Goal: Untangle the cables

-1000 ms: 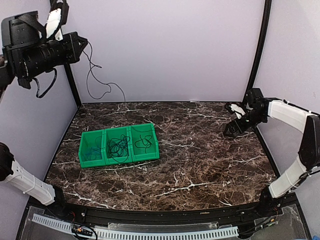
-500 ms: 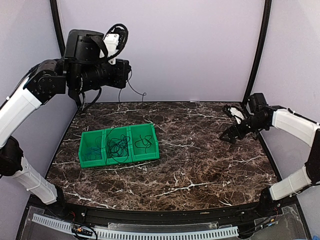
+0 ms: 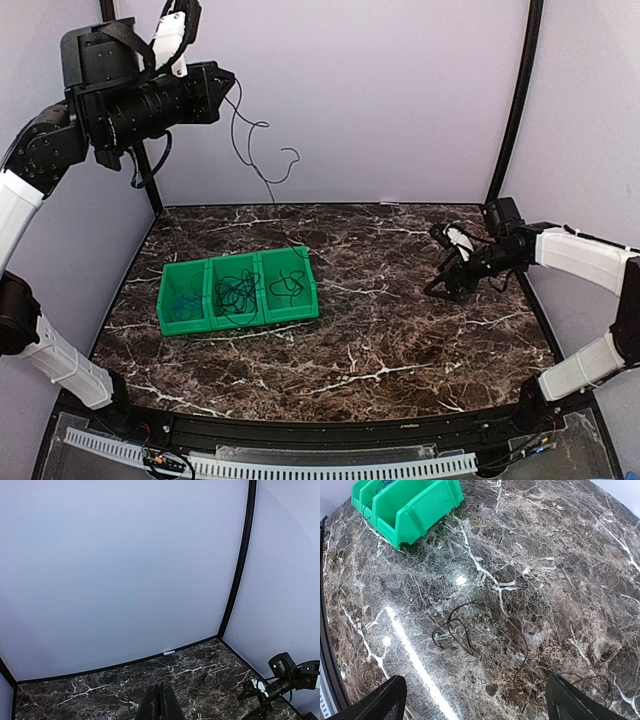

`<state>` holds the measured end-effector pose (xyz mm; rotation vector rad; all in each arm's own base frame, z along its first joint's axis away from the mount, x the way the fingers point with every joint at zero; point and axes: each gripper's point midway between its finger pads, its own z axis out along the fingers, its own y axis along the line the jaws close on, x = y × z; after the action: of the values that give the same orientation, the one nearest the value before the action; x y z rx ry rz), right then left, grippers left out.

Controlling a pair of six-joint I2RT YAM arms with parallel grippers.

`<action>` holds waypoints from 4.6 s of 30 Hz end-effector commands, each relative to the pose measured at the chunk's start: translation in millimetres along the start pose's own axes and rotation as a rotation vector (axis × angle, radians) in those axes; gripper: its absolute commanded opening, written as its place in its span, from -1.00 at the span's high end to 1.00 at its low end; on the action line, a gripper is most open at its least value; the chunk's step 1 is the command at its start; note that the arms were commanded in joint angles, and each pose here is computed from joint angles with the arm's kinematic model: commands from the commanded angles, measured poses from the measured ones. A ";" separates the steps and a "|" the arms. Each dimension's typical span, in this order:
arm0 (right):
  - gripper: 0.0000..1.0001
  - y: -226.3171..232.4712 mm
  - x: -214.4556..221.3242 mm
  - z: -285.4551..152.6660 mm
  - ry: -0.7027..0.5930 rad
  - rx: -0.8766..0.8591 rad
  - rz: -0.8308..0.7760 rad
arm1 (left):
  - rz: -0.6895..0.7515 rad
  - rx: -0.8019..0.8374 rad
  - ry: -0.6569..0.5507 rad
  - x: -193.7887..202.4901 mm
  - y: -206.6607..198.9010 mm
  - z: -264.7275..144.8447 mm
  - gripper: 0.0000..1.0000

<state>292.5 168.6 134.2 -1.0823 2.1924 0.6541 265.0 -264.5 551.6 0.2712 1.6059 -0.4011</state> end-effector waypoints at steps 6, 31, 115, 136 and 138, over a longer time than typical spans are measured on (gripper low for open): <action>-0.97 1.4 8.0 12.2 0.024 -0.026 -0.007 | 0.079 -0.067 0.031 28.9 -2.2 24.6 1.00; -0.97 2.3 18.3 17.7 0.061 -0.036 0.000 | 0.105 0.028 0.064 97.7 -18.0 71.8 1.00; -0.97 9.3 31.7 28.7 0.118 -0.081 0.017 | 0.064 -0.168 0.874 387.6 86.7 96.8 -0.09; -0.97 8.8 35.2 30.1 0.129 -0.080 0.018 | 0.062 -0.186 0.979 424.1 110.2 126.7 0.54; -0.97 8.8 35.5 30.2 0.130 -0.080 0.019 | 0.059 -0.181 0.984 426.3 109.4 127.0 0.60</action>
<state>281.6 172.7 95.1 -1.1565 2.2953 0.6935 391.4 -246.2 108.8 0.3961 2.5598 -0.0416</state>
